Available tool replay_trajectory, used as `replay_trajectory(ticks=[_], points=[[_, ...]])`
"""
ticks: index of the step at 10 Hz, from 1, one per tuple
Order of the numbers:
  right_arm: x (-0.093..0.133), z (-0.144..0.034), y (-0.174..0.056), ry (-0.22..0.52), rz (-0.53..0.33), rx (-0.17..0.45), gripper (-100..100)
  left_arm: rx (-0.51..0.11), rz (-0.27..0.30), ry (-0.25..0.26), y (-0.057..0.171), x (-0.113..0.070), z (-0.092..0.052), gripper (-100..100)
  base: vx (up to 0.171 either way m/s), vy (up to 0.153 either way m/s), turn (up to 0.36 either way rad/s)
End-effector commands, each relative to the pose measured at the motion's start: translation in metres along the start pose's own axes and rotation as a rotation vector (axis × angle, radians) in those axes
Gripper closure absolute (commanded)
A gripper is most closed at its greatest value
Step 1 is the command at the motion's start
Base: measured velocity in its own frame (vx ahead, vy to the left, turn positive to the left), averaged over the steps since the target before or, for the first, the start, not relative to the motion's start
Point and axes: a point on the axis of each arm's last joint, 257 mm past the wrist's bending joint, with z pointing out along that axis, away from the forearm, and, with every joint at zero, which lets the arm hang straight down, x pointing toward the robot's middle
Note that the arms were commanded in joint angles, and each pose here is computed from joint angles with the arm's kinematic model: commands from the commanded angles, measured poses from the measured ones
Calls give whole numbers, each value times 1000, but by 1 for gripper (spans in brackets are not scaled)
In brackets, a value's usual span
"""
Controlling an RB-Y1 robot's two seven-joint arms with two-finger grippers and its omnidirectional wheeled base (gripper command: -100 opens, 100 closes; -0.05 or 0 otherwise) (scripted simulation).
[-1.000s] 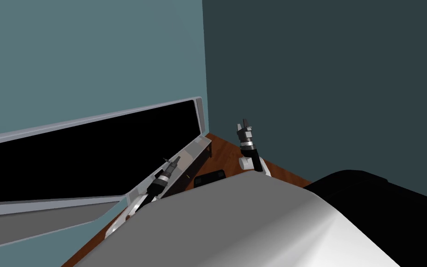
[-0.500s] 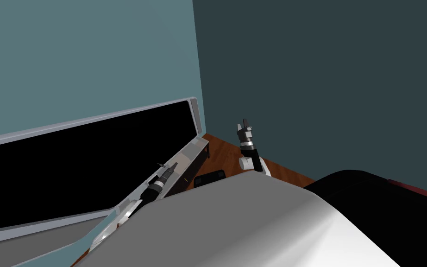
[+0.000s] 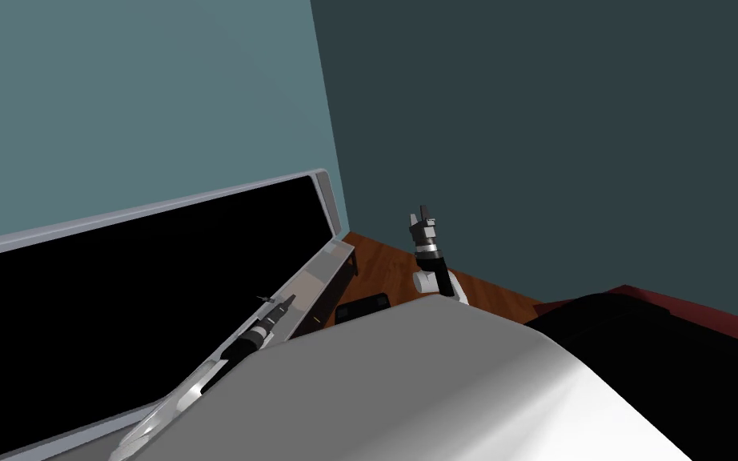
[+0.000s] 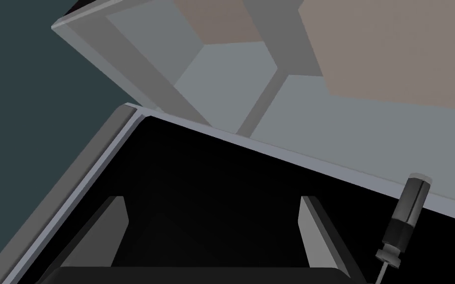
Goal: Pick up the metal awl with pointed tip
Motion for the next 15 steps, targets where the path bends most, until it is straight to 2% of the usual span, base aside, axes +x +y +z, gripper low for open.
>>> replay_trajectory(ticks=[1,3,4,5,6,8,9,13,14,15], points=[[0,0,0,0,0,0,0,-13,4,4,9,-1,-1,-100,11,-6,28],[0,0,0,0,0,0,0,-127,43,33,59,-2,-16,-100,26,-17,-160],[0,0,0,0,0,0,0,-127,43,33,59,-2,-16,-100,39,-13,-69],[0,0,0,0,0,0,0,-170,60,43,77,-5,-23,-100,46,-15,-96],[0,0,0,0,0,0,0,-181,60,45,83,-4,-25,-100,34,-7,-60],[0,0,0,0,0,0,0,-283,89,62,125,-9,-44,-100,40,-14,-141],[0,0,0,0,0,0,0,-283,89,62,125,-9,-44,-100,36,-8,-44],[0,0,0,0,0,0,0,-449,126,77,188,-23,-81,-100,48,-15,-120],[0,0,0,0,0,0,0,-449,126,77,188,-23,-81,-100,17,-9,6],[0,0,0,0,0,0,0,-511,135,79,210,-29,-97,-100,34,-15,-123]])
